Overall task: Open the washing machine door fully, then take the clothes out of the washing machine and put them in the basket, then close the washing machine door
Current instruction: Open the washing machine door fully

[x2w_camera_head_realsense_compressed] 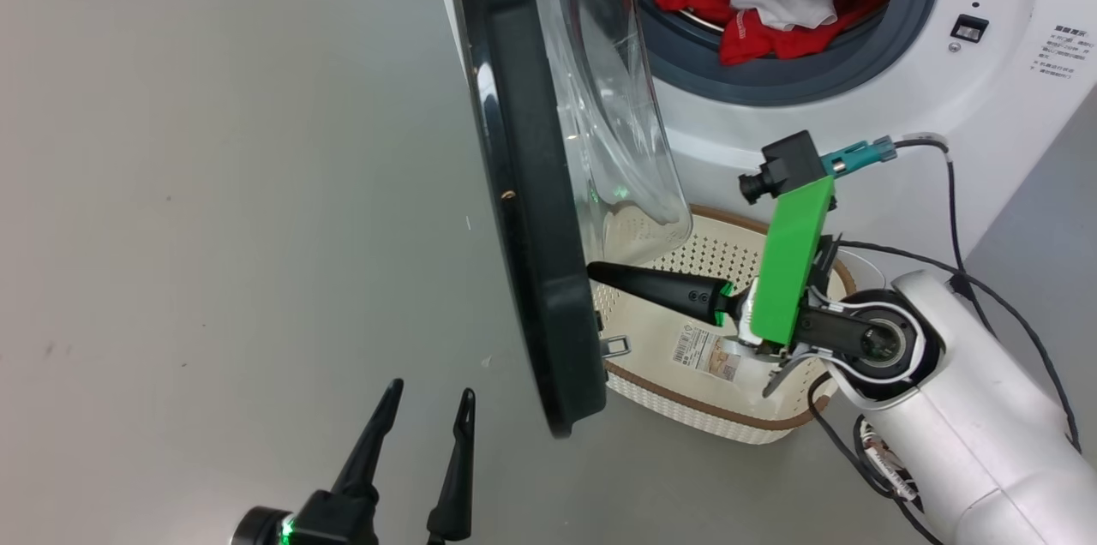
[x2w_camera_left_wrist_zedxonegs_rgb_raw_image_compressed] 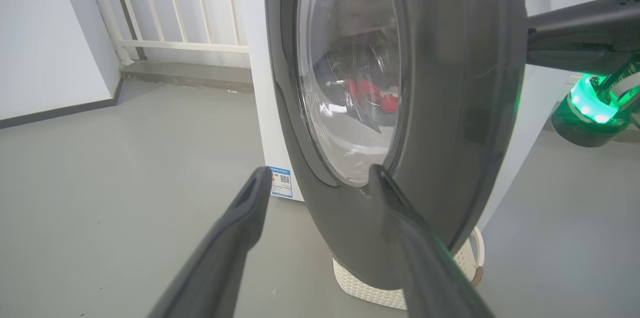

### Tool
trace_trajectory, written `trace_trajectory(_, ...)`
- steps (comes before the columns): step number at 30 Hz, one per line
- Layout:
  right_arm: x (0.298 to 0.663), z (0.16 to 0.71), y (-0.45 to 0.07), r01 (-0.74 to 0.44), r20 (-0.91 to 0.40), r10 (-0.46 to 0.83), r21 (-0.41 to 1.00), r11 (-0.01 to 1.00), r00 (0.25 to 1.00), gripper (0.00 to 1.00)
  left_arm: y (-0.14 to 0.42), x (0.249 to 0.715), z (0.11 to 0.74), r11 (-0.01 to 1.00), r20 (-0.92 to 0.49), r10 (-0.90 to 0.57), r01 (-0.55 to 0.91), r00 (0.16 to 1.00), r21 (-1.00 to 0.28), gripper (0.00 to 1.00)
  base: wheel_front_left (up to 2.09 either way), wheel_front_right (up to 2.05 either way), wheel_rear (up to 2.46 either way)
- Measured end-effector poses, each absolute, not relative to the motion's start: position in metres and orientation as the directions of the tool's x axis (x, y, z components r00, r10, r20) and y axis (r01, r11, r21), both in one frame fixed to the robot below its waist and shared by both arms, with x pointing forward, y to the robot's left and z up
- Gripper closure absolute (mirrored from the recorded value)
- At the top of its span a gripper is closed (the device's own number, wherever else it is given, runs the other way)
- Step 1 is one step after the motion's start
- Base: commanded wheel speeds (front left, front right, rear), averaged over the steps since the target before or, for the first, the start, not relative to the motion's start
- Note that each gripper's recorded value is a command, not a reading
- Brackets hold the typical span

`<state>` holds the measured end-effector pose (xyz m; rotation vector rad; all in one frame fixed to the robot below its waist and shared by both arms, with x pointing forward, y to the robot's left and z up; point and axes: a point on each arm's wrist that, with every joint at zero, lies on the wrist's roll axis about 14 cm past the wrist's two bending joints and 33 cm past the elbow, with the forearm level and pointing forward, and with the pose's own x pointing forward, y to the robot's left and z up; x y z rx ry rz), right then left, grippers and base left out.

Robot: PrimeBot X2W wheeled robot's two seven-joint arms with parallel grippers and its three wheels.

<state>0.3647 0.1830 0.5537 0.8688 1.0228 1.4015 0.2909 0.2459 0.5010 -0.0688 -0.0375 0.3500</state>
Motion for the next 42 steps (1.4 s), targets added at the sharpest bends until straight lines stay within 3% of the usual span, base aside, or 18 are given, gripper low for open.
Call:
trace_trajectory(18, 0.355, 0.562, 0.193, -0.37, -0.043, 0.993, 0.929, 0.001, -0.105, 1.0, 0.251, 0.286, 0.504, 0.929, 0.034, 0.366, -0.363, 0.93, -0.077, 0.0, 0.0, 0.0, 0.0)
trace_trajectory(19, 0.356, 0.562, 0.193, -0.373, -0.045, 0.994, 0.928, 0.004, -0.101, 0.95, 0.251, 0.286, 0.504, 0.929, 0.035, 0.366, -0.362, 0.93, -0.077, 0.0, 0.0, 0.0, 0.0)
trace_trajectory(22, 0.359, 0.56, 0.191, -0.382, -0.051, 0.996, 0.924, 0.017, -0.078, 0.53, 0.251, 0.286, 0.504, 0.929, 0.036, 0.364, -0.361, 0.931, -0.079, 0.0, 0.0, 0.0, 0.0)
trace_trajectory(23, 0.36, 0.559, 0.189, -0.382, -0.055, 0.996, 0.924, 0.024, -0.07, 0.35, 0.251, 0.286, 0.504, 0.93, 0.036, 0.364, -0.36, 0.931, -0.079, 0.0, 0.0, 0.0, 0.0)
trace_trajectory(24, 0.361, 0.557, 0.188, -0.38, -0.058, 0.996, 0.924, 0.031, -0.06, 0.27, 0.251, 0.286, 0.504, 0.93, 0.036, 0.362, -0.358, 0.932, -0.08, 0.0, 0.0, 0.0, 0.0)
trace_trajectory(25, 0.362, 0.555, 0.186, -0.377, -0.062, 0.997, 0.925, 0.039, -0.051, 0.02, 0.25, 0.286, 0.503, 0.932, 0.035, 0.358, -0.355, 0.933, -0.081, 0.0, 0.0, 0.0, 0.0)
trace_trajectory(42, 0.383, 0.513, 0.134, -0.329, -0.15, 0.974, 0.923, 0.2, 0.169, 0.0, 0.251, 0.285, 0.499, 0.939, 0.032, 0.337, -0.333, 0.941, -0.087, 0.0, 0.0, 0.0, 0.0)
